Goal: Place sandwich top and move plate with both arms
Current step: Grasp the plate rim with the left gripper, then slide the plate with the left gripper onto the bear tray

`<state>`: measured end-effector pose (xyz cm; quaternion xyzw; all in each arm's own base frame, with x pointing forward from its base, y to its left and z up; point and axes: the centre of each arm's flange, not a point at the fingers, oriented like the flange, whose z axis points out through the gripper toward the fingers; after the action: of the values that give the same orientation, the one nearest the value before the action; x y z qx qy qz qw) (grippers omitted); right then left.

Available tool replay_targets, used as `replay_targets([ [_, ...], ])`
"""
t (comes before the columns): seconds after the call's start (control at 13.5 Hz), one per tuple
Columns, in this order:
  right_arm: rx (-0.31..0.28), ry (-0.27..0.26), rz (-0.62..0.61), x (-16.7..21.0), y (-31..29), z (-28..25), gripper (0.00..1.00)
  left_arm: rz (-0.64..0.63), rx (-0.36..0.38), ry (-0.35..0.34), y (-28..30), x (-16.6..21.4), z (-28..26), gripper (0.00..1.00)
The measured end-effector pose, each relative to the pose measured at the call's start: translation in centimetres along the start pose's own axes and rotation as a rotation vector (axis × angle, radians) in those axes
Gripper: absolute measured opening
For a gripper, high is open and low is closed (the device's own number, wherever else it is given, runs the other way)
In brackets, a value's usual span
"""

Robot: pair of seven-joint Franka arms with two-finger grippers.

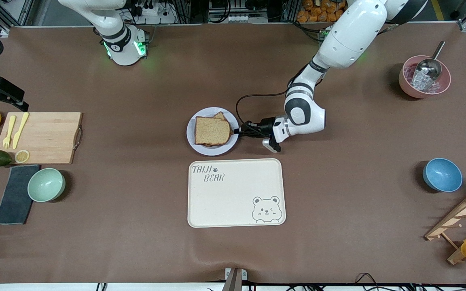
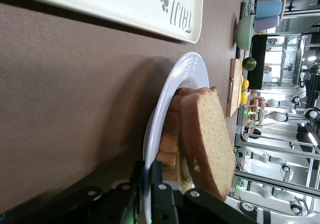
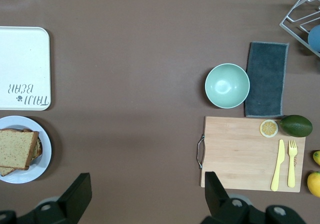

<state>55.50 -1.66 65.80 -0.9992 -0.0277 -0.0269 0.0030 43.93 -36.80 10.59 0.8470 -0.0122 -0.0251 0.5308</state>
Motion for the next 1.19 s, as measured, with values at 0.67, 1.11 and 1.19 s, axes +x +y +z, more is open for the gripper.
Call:
replay_targets([
  [0.67, 0.000, -0.002, 0.000, 0.0, 0.0, 0.1, 1.00, 0.127, -0.074, 0.029, 1.4, 0.7, 0.5, 0.04],
  [1.11, 0.000, -0.002, 0.000, 0.0, 0.0, 0.1, 1.00, 0.128, -0.101, 0.063, 2.3, 2.0, 0.1, 0.04],
  [1.19, 0.000, -0.002, 0.000, 0.0, 0.0, 0.1, 1.00, 0.125, -0.109, 0.073, 2.4, 2.4, -0.1, 0.04],
])
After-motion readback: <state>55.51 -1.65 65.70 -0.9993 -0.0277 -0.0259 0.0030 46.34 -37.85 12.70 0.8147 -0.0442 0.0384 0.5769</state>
